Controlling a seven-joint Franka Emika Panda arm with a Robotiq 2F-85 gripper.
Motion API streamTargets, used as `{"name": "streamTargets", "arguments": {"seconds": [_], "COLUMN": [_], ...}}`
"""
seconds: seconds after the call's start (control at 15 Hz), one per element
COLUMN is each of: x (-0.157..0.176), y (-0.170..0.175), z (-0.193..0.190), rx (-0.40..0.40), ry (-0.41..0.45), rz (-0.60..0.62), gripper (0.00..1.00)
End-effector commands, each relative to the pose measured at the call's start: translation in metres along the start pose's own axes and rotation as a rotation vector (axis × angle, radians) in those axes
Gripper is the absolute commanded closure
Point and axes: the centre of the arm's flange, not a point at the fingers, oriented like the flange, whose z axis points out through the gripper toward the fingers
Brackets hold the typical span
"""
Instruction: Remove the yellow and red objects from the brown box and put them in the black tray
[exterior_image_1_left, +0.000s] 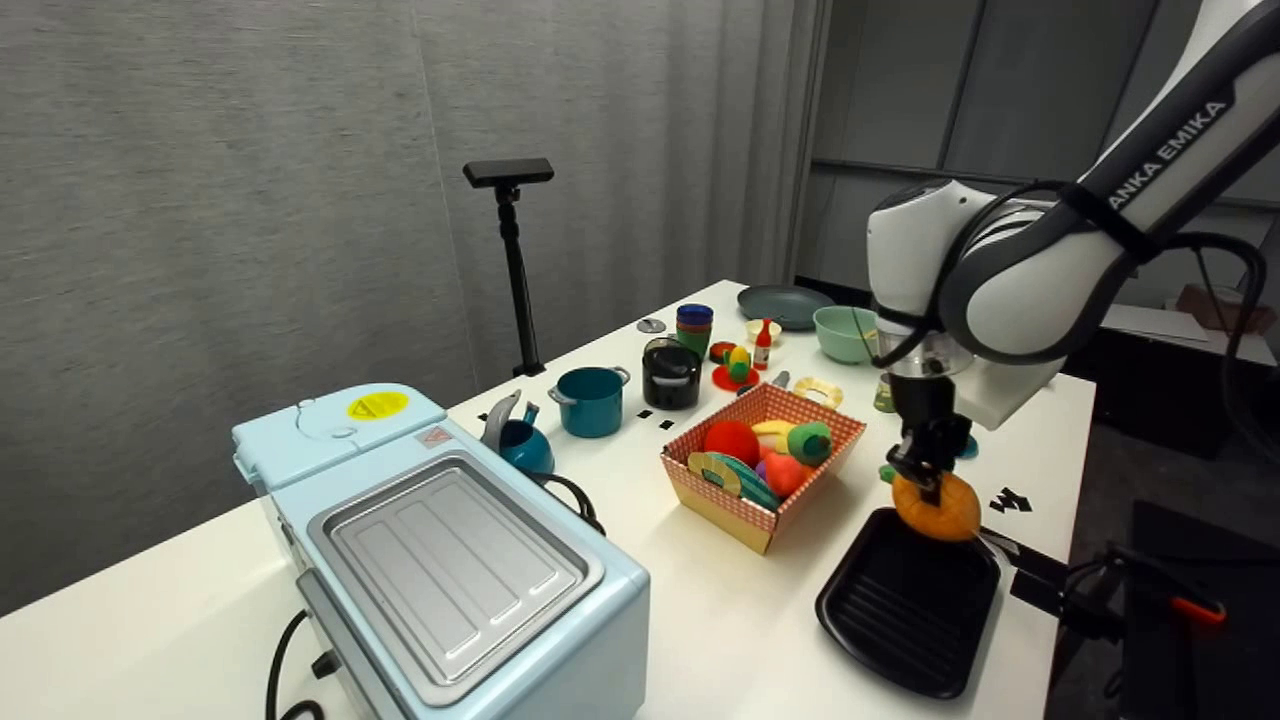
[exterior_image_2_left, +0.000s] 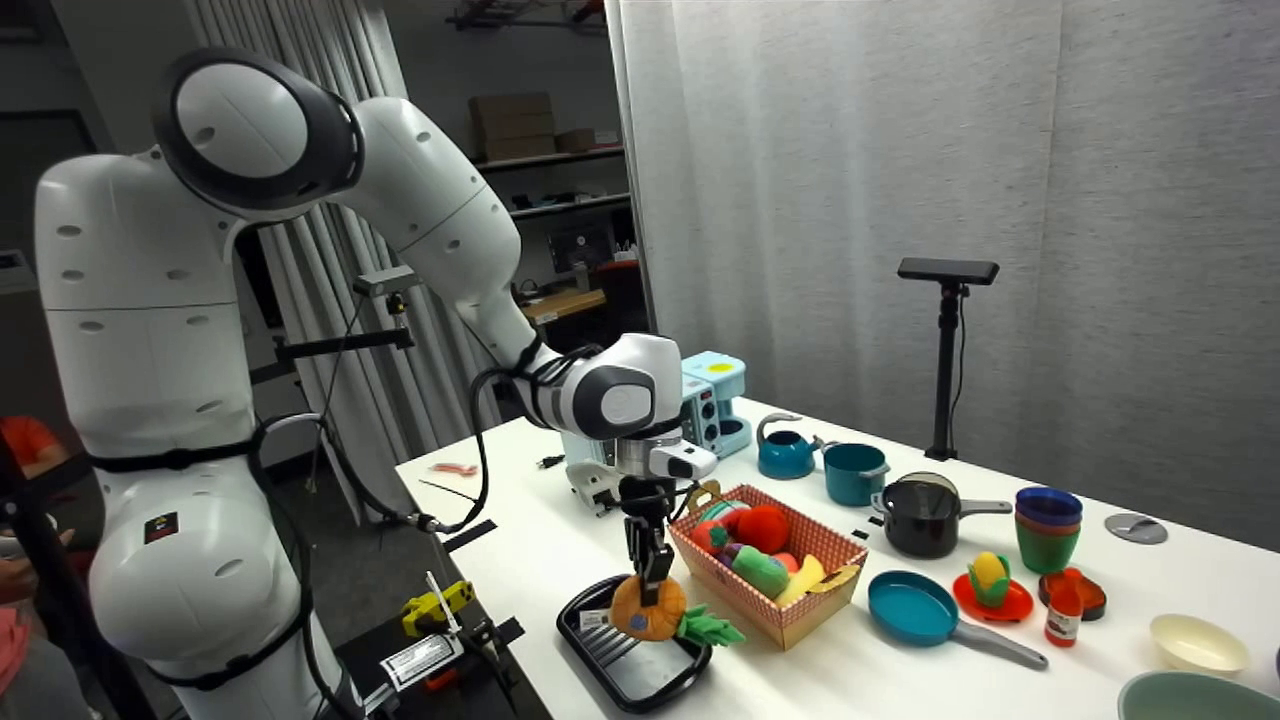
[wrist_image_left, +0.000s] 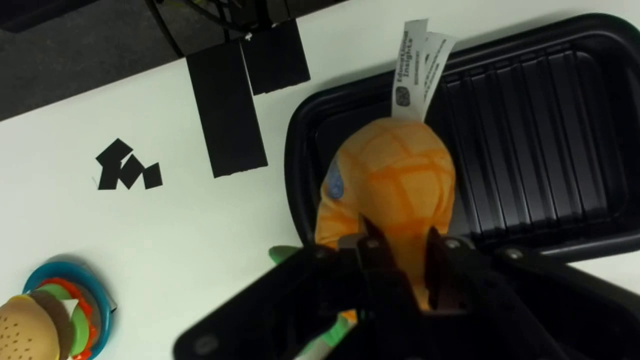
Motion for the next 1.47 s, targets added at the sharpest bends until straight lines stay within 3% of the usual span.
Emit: {"name": "streamTargets", "arguments": {"seconds": [0.0,0.07,0.4,0.6,0.93,1.4], "x": [-0.004,-0.003,0.008,0.011,0.009,0.035], "y": [-0.003,-0.004,-0.005,-0.005,-0.001,-0.019], "z": [0.013,0.014,-0.002,-0.01,-0.007,-0.042], "rx": [-0.026,-0.028,-0.009,-0.017,-0.032,-0.01], "ry": [0.008,0.018,0.071,0.059,0.049,0.126], "rz": [-0.052,-0.058,-0.057,-0.055,-0.056,-0.073], "gripper": [0.59,0.57,0.21,0.0,0.0,0.0]}}
